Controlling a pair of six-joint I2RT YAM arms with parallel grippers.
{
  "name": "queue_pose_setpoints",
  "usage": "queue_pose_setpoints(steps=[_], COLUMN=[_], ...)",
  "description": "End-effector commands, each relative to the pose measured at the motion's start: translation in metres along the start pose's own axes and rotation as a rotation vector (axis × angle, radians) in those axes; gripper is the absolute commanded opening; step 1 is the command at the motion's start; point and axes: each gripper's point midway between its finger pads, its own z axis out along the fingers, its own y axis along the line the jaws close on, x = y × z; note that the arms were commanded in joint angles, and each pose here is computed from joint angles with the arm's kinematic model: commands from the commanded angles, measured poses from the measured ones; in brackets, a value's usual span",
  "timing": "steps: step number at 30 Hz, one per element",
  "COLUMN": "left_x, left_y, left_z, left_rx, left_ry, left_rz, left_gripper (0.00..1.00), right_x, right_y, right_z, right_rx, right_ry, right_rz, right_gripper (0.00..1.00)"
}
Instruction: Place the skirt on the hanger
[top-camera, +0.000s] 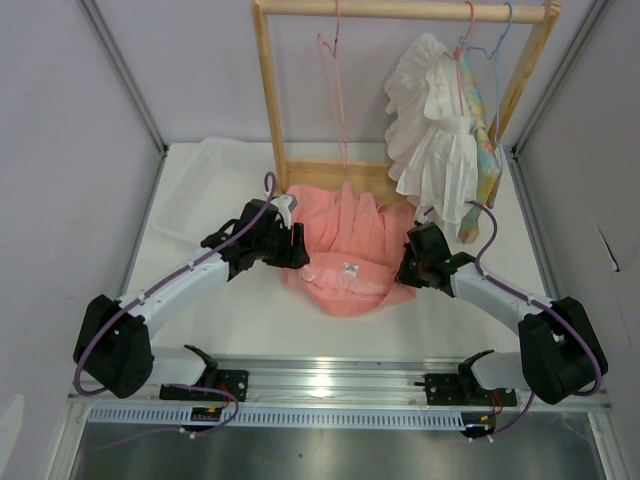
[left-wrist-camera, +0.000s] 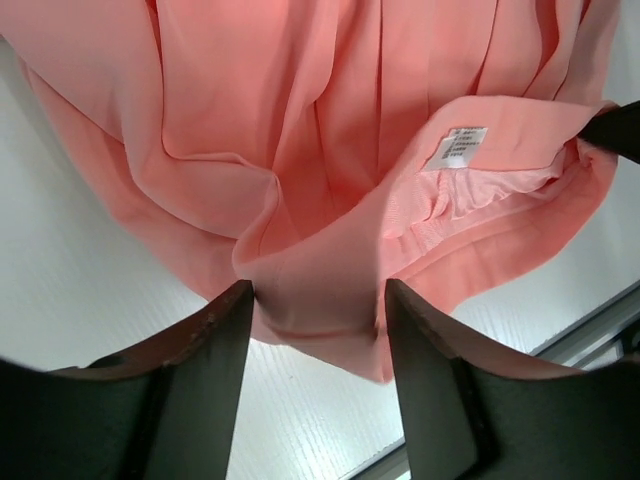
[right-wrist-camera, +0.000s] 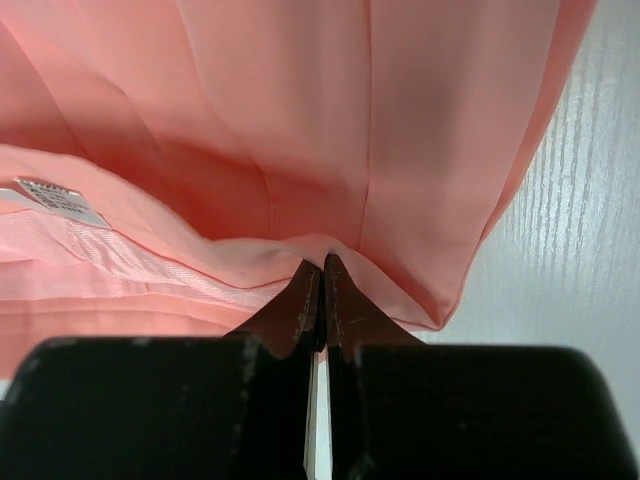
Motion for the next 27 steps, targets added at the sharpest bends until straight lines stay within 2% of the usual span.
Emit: queue_pose_setpoints(steps=[1,5,9,13,15,16,18,21,27], left_x=[-0.035,-0.053,-0.053,-0.027,-0.017,-0.004,0.004,0.019,0.041], left_y=[-0.019,-0.029,-0.041,-0.068,-0.076,-0.082,-0.099,-0.118,-0.105], left_z=[-0.026,-0.045,-0.046,-0.025,-0.015,-0.008,-0.007,-0.006,-0.007], left_rx=[0.053,0.078,0.112,0.124,0.140,0.158,0.203,0.256,0.099], left_ry=[-0.120,-0.193,-0.194,-0.124,-0.100,-0.067,-0.055,-0.030,-0.006], left_rz=[0.069,0.085,0.099,0.186,0.180,0.190,0.222,0.287,0.387], left_gripper=[0.62,0.63,0.62,0.61,0.60,0.59,0.59,0.59,0.60], right_x=[-0.022,-0.016,-0.012,-0.007,-0.004,-0.002,-0.002,0.001,0.000], right_y=[0.022,0.022,0.020,0.021,0.022,0.026,0.024,0.020,0.017], right_z=[-0.006,-0.008,-0.015,-0.014,-0.015,-0.018,-0.020,-0.018,-0.012], right_rx=[-0.067,-0.077,-0.081,-0.084,-0.084,-0.091,-0.077,-0.063,-0.038], right_ry=[-0.056,-0.051,-0.054,-0.036,-0.026,-0.023,-0.032,-0.025,-0.015], right_rz=[-0.033,-0.048,-0.059,-0.064,-0.075,-0.089,-0.095,-0.090,-0.083], right_gripper=[0.00,0.00,0.04,0.08,0.11,0.16,0.20,0.12,0.09])
